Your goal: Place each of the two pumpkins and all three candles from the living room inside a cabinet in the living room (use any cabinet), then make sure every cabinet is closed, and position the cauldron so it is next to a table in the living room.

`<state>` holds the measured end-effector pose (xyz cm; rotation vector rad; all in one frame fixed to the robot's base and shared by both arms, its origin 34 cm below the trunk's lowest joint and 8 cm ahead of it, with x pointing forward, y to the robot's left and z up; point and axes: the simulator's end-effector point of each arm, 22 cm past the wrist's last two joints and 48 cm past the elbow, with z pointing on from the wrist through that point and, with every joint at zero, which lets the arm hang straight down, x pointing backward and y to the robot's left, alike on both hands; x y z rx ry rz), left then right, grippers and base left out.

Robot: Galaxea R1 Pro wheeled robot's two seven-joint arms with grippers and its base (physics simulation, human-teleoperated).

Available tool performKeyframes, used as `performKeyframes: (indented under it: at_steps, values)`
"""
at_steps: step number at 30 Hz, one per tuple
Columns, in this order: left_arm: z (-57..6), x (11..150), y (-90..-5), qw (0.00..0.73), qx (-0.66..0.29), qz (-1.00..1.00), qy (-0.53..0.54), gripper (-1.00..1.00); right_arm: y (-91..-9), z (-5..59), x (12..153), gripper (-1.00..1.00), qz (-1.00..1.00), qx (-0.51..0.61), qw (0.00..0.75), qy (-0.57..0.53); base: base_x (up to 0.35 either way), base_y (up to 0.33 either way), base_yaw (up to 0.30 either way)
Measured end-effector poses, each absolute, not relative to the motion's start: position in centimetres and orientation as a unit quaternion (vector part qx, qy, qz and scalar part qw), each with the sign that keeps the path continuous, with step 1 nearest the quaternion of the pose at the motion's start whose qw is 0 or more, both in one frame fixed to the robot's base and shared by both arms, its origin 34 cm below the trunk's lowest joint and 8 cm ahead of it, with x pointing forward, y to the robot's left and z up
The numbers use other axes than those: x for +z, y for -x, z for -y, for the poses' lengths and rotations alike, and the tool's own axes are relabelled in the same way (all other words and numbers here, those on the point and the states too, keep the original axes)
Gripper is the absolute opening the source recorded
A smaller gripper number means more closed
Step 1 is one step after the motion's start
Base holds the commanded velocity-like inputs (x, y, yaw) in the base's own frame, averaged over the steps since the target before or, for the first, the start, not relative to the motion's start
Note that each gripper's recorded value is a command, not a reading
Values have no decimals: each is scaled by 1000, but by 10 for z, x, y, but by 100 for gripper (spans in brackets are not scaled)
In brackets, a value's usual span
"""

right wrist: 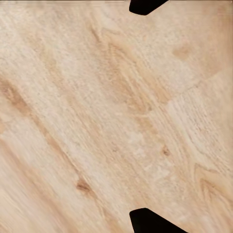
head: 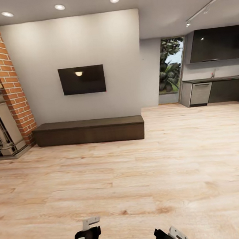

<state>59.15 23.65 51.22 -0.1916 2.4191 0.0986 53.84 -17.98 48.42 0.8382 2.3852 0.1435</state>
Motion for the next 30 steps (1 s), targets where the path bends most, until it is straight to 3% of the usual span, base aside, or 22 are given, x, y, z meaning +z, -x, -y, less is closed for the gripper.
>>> performKeyframes:
  at_steps: [22, 30]
  values:
    - [-257, 534, -573, 332, 55, -938, 77, 100, -546, 182, 527, 100, -899, 48, 313, -304, 0, 0, -15]
    - [-265, 548, -573, 330, 60, -939, 77, 100, -543, 184, 539, 100, -898, 48, 305, -313, 0, 0, -217]
